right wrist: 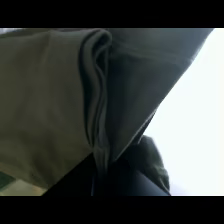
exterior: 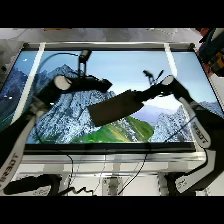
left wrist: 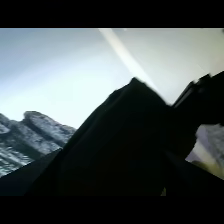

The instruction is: Fold the clothes and pants, and hang the long-sleeved shirts on hangers.

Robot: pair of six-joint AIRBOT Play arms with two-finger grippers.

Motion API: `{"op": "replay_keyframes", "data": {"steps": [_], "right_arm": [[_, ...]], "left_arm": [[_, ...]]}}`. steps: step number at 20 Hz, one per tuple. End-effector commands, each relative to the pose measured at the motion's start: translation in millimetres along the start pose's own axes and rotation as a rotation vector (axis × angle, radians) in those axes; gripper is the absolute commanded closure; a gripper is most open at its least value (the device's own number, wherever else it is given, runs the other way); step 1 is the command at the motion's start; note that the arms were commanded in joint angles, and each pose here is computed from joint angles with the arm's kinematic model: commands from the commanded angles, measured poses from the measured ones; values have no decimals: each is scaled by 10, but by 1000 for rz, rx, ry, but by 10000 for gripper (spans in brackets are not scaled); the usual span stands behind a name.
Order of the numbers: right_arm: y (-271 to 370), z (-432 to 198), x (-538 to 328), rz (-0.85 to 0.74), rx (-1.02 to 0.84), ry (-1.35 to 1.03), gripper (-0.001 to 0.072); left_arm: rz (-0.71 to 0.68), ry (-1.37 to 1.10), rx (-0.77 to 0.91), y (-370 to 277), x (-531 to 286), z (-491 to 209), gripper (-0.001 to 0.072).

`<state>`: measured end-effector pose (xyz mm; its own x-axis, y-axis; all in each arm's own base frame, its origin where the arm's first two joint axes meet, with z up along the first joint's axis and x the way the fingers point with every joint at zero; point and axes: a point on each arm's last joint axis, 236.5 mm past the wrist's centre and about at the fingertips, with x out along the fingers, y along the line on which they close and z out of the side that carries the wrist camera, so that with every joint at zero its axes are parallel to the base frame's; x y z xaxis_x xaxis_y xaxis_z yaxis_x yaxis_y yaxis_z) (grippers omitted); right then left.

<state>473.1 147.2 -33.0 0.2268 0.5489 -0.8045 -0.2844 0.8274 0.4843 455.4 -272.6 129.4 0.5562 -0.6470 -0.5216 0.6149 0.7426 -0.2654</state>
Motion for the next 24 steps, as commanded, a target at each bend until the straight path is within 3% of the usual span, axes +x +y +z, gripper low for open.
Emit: {"op": "replay_keyframes", "data": {"steps": [1, 6, 10, 14, 18, 23, 24], "right_arm": [[-412, 176, -890, -187, 51, -125, 699], [-1083, 16, -2455, -454, 273, -349, 699], [-1580, -476, -3499, -639, 538, -510, 699], [-1982, -1338, -4117, -783, 862, -528, 699], [-2119, -2178, -4285, -823, 1159, -442, 700], [-2192, -2743, -4444, -873, 1446, -466, 694], [-2203, -2773, -4462, -874, 1471, -480, 614]], "left_arm": [[145, 35, 133, 401, -674, 82, 11], [391, 70, 258, 852, -1709, 145, 12], [555, 105, 305, 1115, -2264, 116, 11], [575, 98, 301, 1148, -2349, 126, 10], [572, 97, 299, 1146, -2340, 125, 10], [572, 97, 299, 1146, -2340, 126, 10], [572, 97, 299, 1147, -2340, 126, 10]]}}
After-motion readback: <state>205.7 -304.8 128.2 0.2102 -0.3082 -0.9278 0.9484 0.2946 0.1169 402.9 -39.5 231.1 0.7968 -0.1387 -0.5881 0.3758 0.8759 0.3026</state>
